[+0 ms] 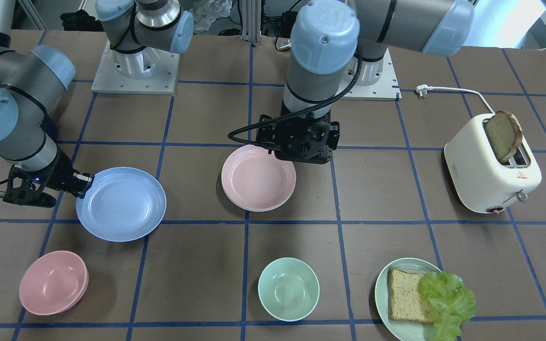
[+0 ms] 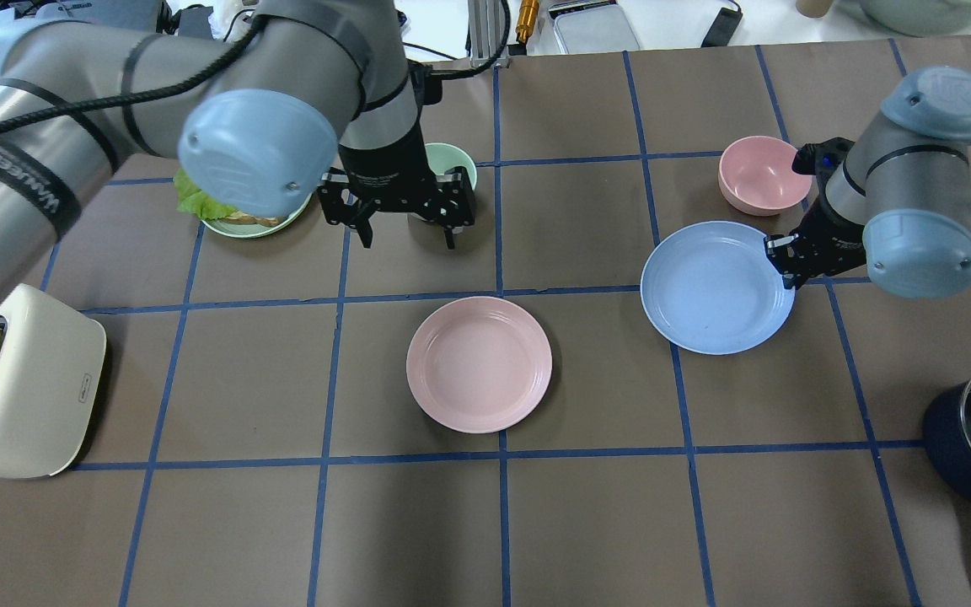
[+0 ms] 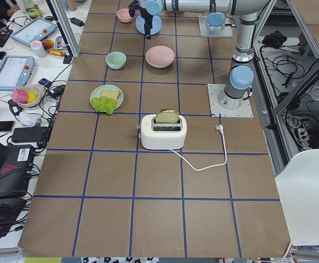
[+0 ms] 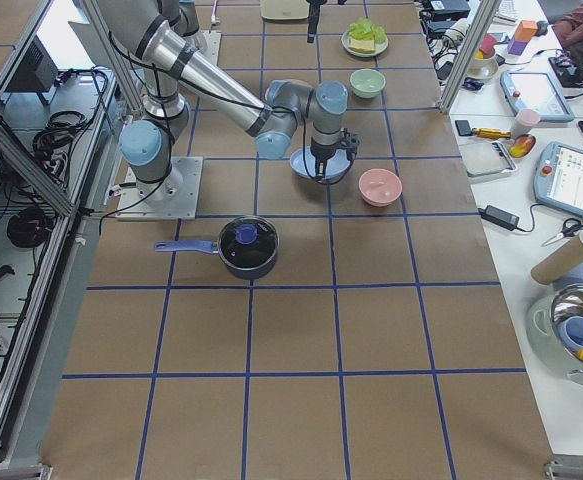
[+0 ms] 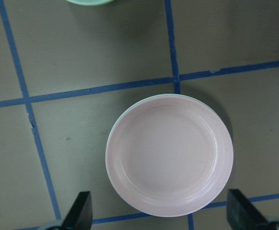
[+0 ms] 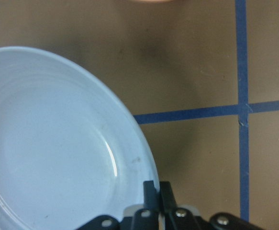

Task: Stack three plates with pink and blue
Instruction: 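Open the left gripper and withdraw it while the right gripper lifts the light-blue plate, then carry the light-blue plate with the right gripper and lower it onto the pink plate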

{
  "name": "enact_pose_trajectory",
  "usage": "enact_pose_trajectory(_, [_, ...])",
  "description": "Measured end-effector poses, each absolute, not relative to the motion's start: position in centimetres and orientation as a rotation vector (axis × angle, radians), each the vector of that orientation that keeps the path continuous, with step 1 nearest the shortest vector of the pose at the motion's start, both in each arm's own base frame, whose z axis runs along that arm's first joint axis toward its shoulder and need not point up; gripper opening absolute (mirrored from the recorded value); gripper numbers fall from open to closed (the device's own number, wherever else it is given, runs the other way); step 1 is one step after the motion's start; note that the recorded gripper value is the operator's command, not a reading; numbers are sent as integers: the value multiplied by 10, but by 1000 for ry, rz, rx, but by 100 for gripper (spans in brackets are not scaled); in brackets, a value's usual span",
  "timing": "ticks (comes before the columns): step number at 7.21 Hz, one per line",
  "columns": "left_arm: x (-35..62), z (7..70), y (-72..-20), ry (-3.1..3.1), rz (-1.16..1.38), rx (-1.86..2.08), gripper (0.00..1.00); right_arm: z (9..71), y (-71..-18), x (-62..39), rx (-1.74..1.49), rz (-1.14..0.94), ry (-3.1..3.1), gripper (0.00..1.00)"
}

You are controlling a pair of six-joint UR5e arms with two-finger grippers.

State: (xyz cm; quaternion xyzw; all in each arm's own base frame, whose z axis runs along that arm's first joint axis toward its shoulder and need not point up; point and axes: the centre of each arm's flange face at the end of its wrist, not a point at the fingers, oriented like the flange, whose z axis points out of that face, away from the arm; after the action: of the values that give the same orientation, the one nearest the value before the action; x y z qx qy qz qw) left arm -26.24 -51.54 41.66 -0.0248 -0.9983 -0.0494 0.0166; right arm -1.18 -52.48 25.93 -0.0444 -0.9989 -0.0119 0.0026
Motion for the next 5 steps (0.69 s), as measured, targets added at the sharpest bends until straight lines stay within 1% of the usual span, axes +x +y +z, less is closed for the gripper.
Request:
enact_pose_trajectory(3, [-200, 481, -485, -3063, -156, 80, 100, 283, -523, 39, -132, 18, -3177, 0])
enact_pose_trajectory(5, [-187, 504, -477, -3052, -20, 31, 100, 302, -516, 98, -193, 68, -3238, 0])
